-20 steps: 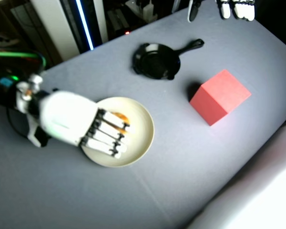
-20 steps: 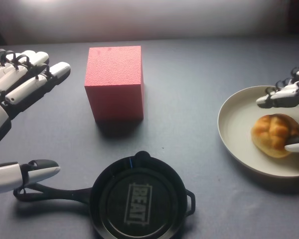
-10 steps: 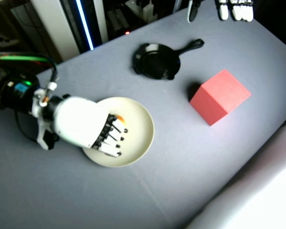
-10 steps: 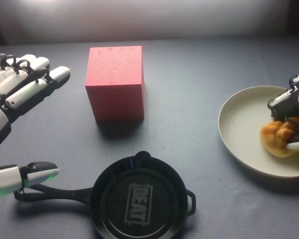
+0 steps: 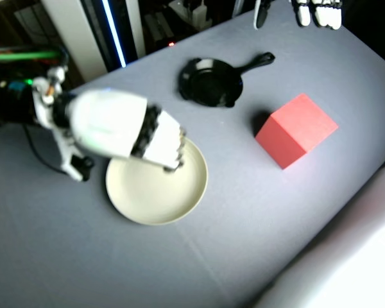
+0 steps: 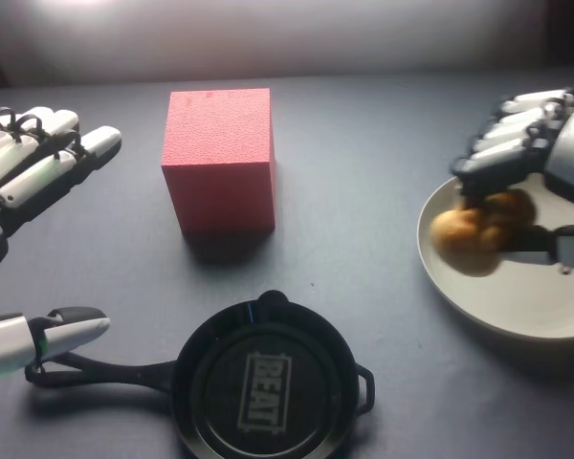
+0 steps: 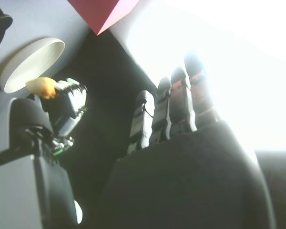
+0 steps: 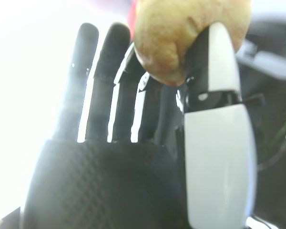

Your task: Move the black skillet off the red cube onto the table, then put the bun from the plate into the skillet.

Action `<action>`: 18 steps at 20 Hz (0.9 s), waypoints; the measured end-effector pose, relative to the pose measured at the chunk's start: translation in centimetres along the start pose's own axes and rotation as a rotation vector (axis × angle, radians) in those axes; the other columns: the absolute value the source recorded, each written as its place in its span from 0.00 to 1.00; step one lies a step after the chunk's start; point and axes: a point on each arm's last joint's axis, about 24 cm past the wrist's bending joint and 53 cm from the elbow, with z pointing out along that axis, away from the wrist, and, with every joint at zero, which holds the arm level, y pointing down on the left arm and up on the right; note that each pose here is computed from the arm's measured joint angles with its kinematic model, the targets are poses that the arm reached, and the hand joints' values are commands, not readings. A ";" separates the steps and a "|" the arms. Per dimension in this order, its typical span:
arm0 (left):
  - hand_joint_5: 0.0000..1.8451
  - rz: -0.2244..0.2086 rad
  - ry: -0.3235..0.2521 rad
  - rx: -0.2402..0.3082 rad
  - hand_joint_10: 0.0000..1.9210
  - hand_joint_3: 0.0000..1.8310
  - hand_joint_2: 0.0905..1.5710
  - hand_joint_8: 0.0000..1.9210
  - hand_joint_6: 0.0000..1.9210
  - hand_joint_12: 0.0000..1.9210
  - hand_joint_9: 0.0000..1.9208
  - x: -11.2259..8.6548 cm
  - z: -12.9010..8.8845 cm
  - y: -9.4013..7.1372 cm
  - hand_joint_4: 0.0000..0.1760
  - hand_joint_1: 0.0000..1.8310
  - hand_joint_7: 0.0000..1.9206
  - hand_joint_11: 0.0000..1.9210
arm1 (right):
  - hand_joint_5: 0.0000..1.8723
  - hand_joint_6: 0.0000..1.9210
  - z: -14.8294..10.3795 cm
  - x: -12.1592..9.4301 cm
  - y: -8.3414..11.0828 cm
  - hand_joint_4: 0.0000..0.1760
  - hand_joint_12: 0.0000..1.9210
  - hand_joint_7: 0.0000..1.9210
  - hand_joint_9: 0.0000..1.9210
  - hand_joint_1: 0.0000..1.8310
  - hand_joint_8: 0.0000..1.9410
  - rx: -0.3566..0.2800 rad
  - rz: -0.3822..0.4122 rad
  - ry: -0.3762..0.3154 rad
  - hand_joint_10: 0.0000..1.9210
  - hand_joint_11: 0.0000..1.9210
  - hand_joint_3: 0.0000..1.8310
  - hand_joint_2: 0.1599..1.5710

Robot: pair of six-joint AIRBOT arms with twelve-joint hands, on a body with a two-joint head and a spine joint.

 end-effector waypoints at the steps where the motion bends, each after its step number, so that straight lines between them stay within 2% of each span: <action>1: 0.02 0.000 -0.001 -0.002 0.00 0.00 0.63 0.00 0.00 0.22 0.03 0.0 0.0 0.1 0.73 0.29 0.03 0.00 | 0.49 0.55 0.7 0.4 1.1 0.05 0.74 0.45 0.36 0.65 0.65 -0.037 0.009 0.004 0.56 0.25 0.00 0.71; 2: 0.03 0.001 -0.011 -0.005 0.00 0.00 0.64 0.00 0.00 0.24 0.03 -0.3 -0.2 0.2 0.69 0.27 0.04 0.00 | 0.50 0.53 1.7 1.3 3.2 0.09 0.72 0.48 0.39 0.66 0.59 -0.111 0.022 0.023 0.55 0.27 0.00 0.69; 3: 0.03 0.001 -0.013 -0.007 0.00 0.00 0.64 0.00 0.00 0.26 0.04 -0.3 -0.2 0.2 0.66 0.24 0.04 0.00 | 0.51 0.49 2.0 1.7 3.8 0.00 0.70 0.51 0.41 0.67 0.58 -0.132 0.027 0.029 0.56 0.30 0.00 0.68; 4: 0.03 0.000 -0.016 -0.015 0.00 0.00 0.66 0.00 0.00 0.29 0.05 -0.4 -0.2 0.4 0.48 0.20 0.05 0.00 | 0.47 0.60 2.5 2.4 4.9 0.00 0.67 0.51 0.44 0.73 0.52 -0.170 0.034 0.045 0.61 0.30 0.00 0.69; 5: 0.03 0.001 -0.022 -0.023 0.00 0.01 0.67 0.00 0.00 0.30 0.05 -0.5 -0.3 0.7 0.48 0.14 0.06 0.00 | 0.47 0.56 2.8 3.0 5.7 0.00 0.74 0.51 0.44 0.68 0.57 -0.196 0.039 0.056 0.60 0.35 0.00 0.69; 7: 0.02 0.001 -0.031 -0.047 0.00 0.01 0.72 0.00 0.00 0.25 0.05 -0.7 -0.6 1.3 0.46 0.03 0.05 0.00 | 0.45 0.56 3.5 4.0 7.0 0.00 0.86 0.48 0.41 0.66 0.65 -0.238 0.048 0.076 0.71 0.36 0.00 0.71; 8: 0.02 0.004 -0.038 -0.060 0.00 0.01 0.72 0.00 0.00 0.24 0.05 -1.0 -0.8 1.7 0.47 0.00 0.05 0.00 | 0.42 0.62 3.9 4.5 7.7 0.00 0.88 0.46 0.38 0.65 0.69 -0.261 0.057 0.088 0.76 0.33 0.00 0.73; 9: 0.03 0.013 -0.038 -0.070 0.00 0.00 0.73 0.00 0.00 0.30 0.07 -1.2 -0.9 1.9 0.46 0.00 0.06 0.00 | 0.39 0.65 4.2 4.9 8.3 0.00 0.87 0.44 0.37 0.64 0.71 -0.276 0.064 0.095 0.77 0.34 0.00 0.75; 10: 0.03 0.017 -0.045 -0.079 0.00 0.00 0.76 0.00 0.00 0.30 0.06 -1.5 -1.2 2.2 0.44 0.00 0.05 0.00 | 0.43 0.66 4.6 5.2 8.9 0.00 0.95 0.35 0.37 0.61 0.83 -0.295 0.065 0.098 0.88 0.36 0.00 0.74; 11: 0.03 0.019 -0.063 -0.102 0.00 0.00 0.76 0.00 0.00 0.26 0.06 -1.9 -1.6 2.7 0.45 0.00 0.06 0.00 | 0.41 0.69 5.0 5.8 10.0 0.00 0.99 0.33 0.38 0.60 0.94 -0.327 0.065 0.107 0.98 0.39 0.00 0.75; 12: 0.03 0.028 -0.071 -0.124 0.00 0.00 0.76 0.00 0.00 0.24 0.06 -2.2 -2.1 3.2 0.44 0.00 0.07 0.00 | 0.42 0.69 5.5 6.5 11.2 0.00 1.00 0.34 0.40 0.60 0.96 -0.360 0.056 0.123 1.00 0.40 0.00 0.75; 13: 0.04 0.036 -0.074 -0.136 0.00 0.00 0.77 0.00 0.00 0.23 0.06 -2.5 -2.4 3.5 0.47 0.00 0.07 0.00 | 0.42 0.59 5.7 6.9 11.8 0.00 0.91 0.42 0.41 0.65 0.79 -0.380 0.049 0.132 0.84 0.35 0.00 0.74; 14: 0.04 0.041 -0.082 -0.150 0.00 0.00 0.75 0.00 0.00 0.23 0.06 -2.7 -2.8 3.7 0.60 0.00 0.07 0.00 | 0.40 0.61 6.1 7.3 12.5 0.00 0.81 0.47 0.43 0.66 0.69 -0.396 0.044 0.140 0.69 0.32 0.00 0.74; 15: 0.04 0.050 -0.087 -0.159 0.00 0.00 0.75 0.00 0.00 0.24 0.06 -2.9 -3.2 4.0 0.60 0.00 0.07 0.00 | 0.40 0.62 6.4 7.7 13.0 0.00 0.77 0.48 0.44 0.66 0.66 -0.408 0.048 0.148 0.62 0.32 0.00 0.74; 16: 0.04 0.051 -0.091 -0.169 0.00 0.00 0.76 0.00 0.00 0.25 0.06 -3.1 -3.5 4.1 0.54 0.00 0.07 0.00 | 0.40 0.60 6.7 8.2 13.4 0.00 0.77 0.48 0.45 0.67 0.68 -0.412 0.053 0.155 0.63 0.32 0.00 0.74; 18: 0.04 0.055 -0.097 -0.169 0.00 0.00 0.76 0.00 0.00 0.26 0.06 -3.2 -3.6 4.1 0.50 0.00 0.07 0.00 | 0.42 0.63 6.9 9.1 13.9 0.00 0.70 0.51 0.48 0.66 0.57 -0.422 0.052 0.175 0.48 0.30 0.00 0.72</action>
